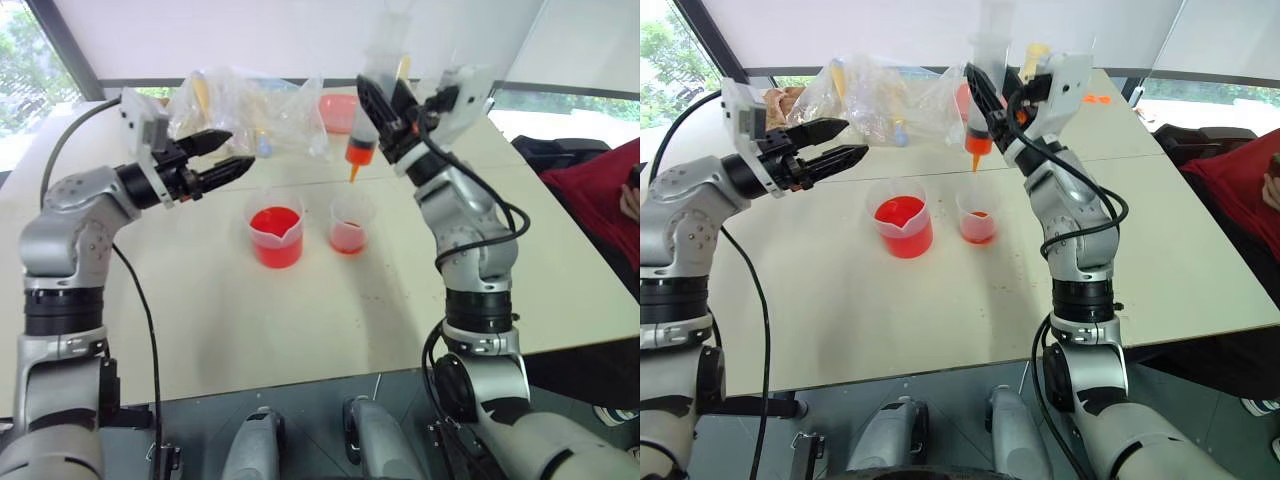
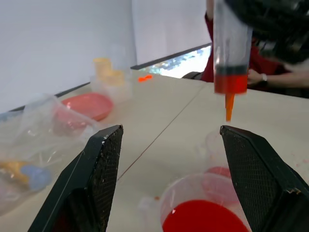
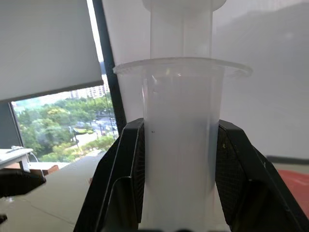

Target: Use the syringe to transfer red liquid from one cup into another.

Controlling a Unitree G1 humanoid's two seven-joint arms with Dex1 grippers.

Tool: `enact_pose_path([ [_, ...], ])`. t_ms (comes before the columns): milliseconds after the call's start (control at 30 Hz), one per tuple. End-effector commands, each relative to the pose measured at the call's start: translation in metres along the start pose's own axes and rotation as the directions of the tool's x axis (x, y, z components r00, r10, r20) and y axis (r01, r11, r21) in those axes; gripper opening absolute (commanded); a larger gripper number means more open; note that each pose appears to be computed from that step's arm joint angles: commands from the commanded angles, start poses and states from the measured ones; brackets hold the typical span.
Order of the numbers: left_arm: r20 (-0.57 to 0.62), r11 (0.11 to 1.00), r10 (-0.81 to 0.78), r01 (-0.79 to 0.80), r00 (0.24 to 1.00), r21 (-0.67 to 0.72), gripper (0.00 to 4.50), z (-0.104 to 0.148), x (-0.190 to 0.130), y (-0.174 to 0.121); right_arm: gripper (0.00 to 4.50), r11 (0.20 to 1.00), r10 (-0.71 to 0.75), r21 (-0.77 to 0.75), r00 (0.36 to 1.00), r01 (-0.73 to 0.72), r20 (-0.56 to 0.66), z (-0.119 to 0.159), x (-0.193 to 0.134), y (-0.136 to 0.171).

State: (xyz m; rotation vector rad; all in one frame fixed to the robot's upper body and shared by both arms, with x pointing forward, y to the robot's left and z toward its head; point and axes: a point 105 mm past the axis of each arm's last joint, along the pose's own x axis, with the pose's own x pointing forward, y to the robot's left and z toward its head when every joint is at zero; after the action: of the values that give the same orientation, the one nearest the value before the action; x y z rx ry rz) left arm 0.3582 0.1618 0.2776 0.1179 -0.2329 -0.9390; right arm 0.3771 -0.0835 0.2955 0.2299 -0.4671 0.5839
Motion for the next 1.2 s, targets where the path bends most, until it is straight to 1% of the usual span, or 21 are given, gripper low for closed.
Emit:
enact_pose_path([
  [33,0.074,0.995,-0.041,0.033,0.996,0.098,3.36,0.022,0.025,-0.004,1.38,1.000,0.018,-0.020,0.999,-0.017,0.050,0.012,0.001,0.010],
  [133,0.137,0.987,-0.080,0.059,0.987,0.151,3.36,0.036,0.054,-0.009,1.38,1.000,0.007,-0.002,1.000,-0.007,0.022,-0.003,0.001,0.012],
  [233,0.200,0.977,-0.158,0.124,0.967,0.172,3.36,0.053,0.073,-0.018,1.38,1.000,-0.002,-0.013,1.000,0.003,0.009,-0.010,-0.001,0.010],
  [333,0.248,0.972,-0.175,0.127,0.953,0.199,3.36,0.067,0.088,-0.018,1.38,0.999,-0.026,-0.045,1.000,0.025,-0.006,-0.014,-0.007,0.003],
  [400,0.258,0.969,-0.181,0.126,0.949,0.213,3.36,0.070,0.097,-0.018,1.38,0.997,-0.038,-0.061,0.999,0.037,-0.016,-0.015,-0.011,-0.001],
  [467,0.248,0.968,-0.157,0.099,0.956,0.232,3.36,0.069,0.107,-0.016,1.38,0.996,-0.041,-0.084,0.999,0.039,-0.026,-0.017,-0.014,-0.002],
  [600,0.262,0.965,-0.176,0.114,0.949,0.234,3.36,0.071,0.118,-0.018,1.38,0.993,-0.037,-0.112,0.999,0.032,-0.040,-0.020,-0.018,0.000],
  [767,0.234,0.958,-0.191,0.129,0.953,0.256,3.36,0.061,0.128,-0.023,1.38,0.989,-0.034,-0.144,0.998,0.026,-0.054,-0.025,-0.021,0.003],
  [867,0.223,0.961,-0.155,0.095,0.962,0.258,3.36,0.058,0.135,-0.020,1.38,0.988,-0.032,-0.152,0.998,0.023,-0.054,-0.025,-0.022,0.003],
  [1067,0.147,0.950,-0.133,0.084,0.980,0.301,3.36,0.046,0.149,-0.021,1.38,0.985,-0.017,-0.170,0.998,0.007,-0.061,-0.026,-0.022,0.007],
  [1200,0.089,0.923,-0.124,0.082,0.988,0.375,3.36,0.034,0.157,-0.025,1.38,0.985,-0.006,-0.173,0.998,-0.005,-0.060,-0.026,-0.022,0.010],
])
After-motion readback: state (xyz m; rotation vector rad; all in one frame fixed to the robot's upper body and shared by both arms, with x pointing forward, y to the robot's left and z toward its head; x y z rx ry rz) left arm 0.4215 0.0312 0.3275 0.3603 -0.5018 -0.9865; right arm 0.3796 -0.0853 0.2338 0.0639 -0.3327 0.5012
